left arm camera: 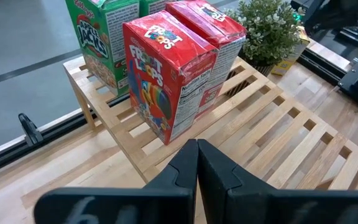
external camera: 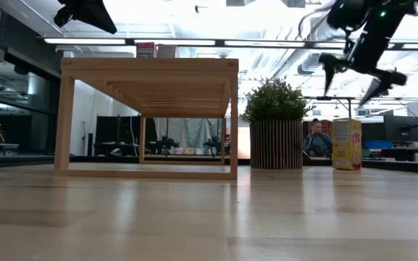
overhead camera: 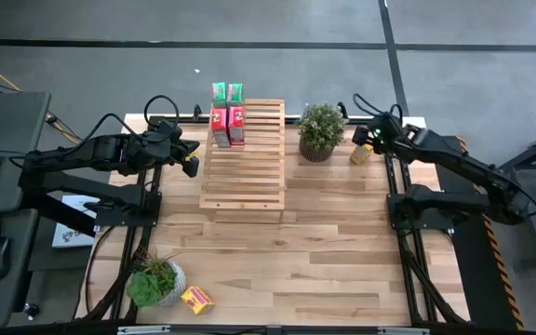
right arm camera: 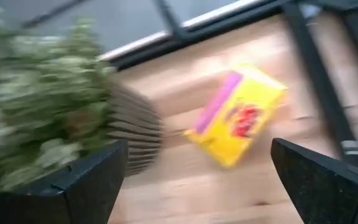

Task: Stack cereal on shelf
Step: Put the top yellow cereal box on the shelf

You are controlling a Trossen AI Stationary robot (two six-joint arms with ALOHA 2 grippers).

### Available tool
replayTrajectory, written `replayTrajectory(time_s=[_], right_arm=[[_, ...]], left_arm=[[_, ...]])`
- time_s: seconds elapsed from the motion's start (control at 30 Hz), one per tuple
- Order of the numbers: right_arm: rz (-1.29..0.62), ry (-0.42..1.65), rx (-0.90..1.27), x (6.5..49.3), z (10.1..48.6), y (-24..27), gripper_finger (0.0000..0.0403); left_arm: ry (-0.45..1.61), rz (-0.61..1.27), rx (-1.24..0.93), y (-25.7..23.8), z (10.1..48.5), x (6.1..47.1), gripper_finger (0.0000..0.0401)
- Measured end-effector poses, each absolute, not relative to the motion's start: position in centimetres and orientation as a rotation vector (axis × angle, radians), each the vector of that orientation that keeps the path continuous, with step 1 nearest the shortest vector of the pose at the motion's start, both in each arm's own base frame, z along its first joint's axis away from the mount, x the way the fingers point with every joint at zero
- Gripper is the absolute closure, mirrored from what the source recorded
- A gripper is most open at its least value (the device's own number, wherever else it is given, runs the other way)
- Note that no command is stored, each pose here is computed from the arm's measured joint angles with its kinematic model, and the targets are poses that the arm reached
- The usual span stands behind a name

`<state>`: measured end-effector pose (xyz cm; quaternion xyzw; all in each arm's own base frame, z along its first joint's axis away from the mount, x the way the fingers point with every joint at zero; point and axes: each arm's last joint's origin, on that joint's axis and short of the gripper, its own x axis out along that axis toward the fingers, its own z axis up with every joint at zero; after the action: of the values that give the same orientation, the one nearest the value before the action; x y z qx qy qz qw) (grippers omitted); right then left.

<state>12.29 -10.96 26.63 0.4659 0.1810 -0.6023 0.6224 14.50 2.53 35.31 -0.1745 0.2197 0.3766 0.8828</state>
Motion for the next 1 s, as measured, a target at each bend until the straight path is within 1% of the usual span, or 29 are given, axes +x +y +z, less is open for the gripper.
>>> replayTrajectory(time_s=[0.07, 0.13, 0.43, 0.57, 1.0], right_arm=[[-1.448, 0.440, 1.048, 12.6, 26.6, -11.6, 0.0015], [-1.509, 0.420, 1.034, 12.9, 26.5, -12.2, 0.0015], [-1.718, 0.468, 1.110, 14.1, 23.8, -13.7, 0.0016], [-1.745, 0.426, 1.116, 14.9, 23.2, -14.4, 0.0016], [-1.816, 0.436, 1.104, 15.5, 21.9, -15.1, 0.0016]], left_arm=[[0.458, 0.784, -0.363, 2.5, 35.3, 14.5, 0.0401], [0.458, 0.784, -0.363, 2.5, 35.3, 14.5, 0.0401], [0.459, 0.783, -0.363, 2.5, 35.3, 14.5, 0.0401], [0.459, 0.782, -0.363, 2.5, 35.3, 14.5, 0.0401], [0.460, 0.780, -0.361, 2.5, 35.3, 14.5, 0.0401]])
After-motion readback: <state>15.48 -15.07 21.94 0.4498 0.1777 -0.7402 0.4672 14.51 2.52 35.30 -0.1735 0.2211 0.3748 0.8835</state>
